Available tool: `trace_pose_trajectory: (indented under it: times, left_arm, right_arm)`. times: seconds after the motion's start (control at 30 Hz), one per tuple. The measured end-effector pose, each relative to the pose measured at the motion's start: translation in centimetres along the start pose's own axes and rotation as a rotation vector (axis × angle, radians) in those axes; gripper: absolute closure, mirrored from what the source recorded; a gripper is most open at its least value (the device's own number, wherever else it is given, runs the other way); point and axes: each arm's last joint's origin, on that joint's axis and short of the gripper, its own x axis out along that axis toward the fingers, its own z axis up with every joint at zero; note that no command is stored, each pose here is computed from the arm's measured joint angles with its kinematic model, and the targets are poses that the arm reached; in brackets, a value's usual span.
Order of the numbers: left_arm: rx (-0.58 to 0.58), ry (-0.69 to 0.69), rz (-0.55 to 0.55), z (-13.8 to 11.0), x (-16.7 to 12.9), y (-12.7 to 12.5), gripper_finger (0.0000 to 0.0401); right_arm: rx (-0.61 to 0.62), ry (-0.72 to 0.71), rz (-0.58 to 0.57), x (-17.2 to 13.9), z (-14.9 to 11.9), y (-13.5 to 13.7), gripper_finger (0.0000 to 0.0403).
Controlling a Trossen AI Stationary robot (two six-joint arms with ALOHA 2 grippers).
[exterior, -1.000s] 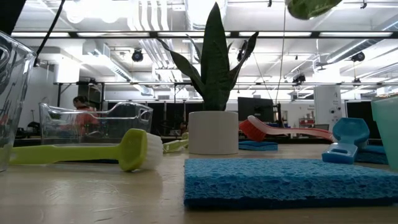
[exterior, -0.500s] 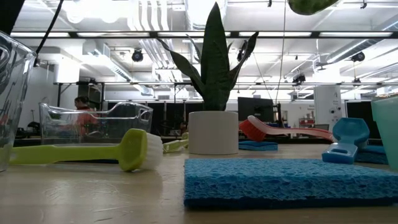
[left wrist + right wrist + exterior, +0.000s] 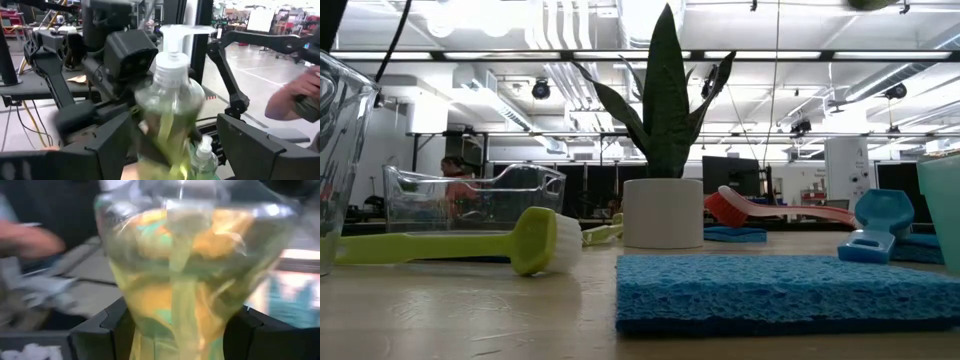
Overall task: Pick & Place Kitchen Sink Supplies
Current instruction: Put the yellow dish soap into the green bin
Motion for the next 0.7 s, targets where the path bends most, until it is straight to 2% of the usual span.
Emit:
trace_pose_trajectory:
  times: [0.07, 0.17, 0.27, 0.43, 0.7]
  left_arm:
    - [0.014, 0.001, 0.0, 0.4, -0.5, -0.2, 0.0115]
    - [0.027, 0.017, -0.001, 0.6, -0.8, -0.3, 0.0115]
    - [0.022, 0.031, -0.002, 0.4, -0.8, -0.3, 0.0114]
    - [0.012, 0.057, -0.002, 0.2, -0.8, -0.3, 0.0114]
    - [0.009, 0.063, -0.011, 0.1, -0.7, -0.7, 0.0114]
  right_arm:
    - [-0.007, 0.004, 0.086, -0.5, 0.0, 0.5, 0.0196]
    - [-0.034, 0.006, 0.125, -0.8, -0.4, 1.1, 0.0195]
    - [-0.085, 0.001, 0.097, -0.9, -1.1, 1.4, 0.0195]
    - [-0.13, 0.005, -0.029, -1.0, -2.8, 1.1, 0.0195]
    - [-0.098, 0.019, 0.047, -0.5, -5.5, 1.0, 0.0195]
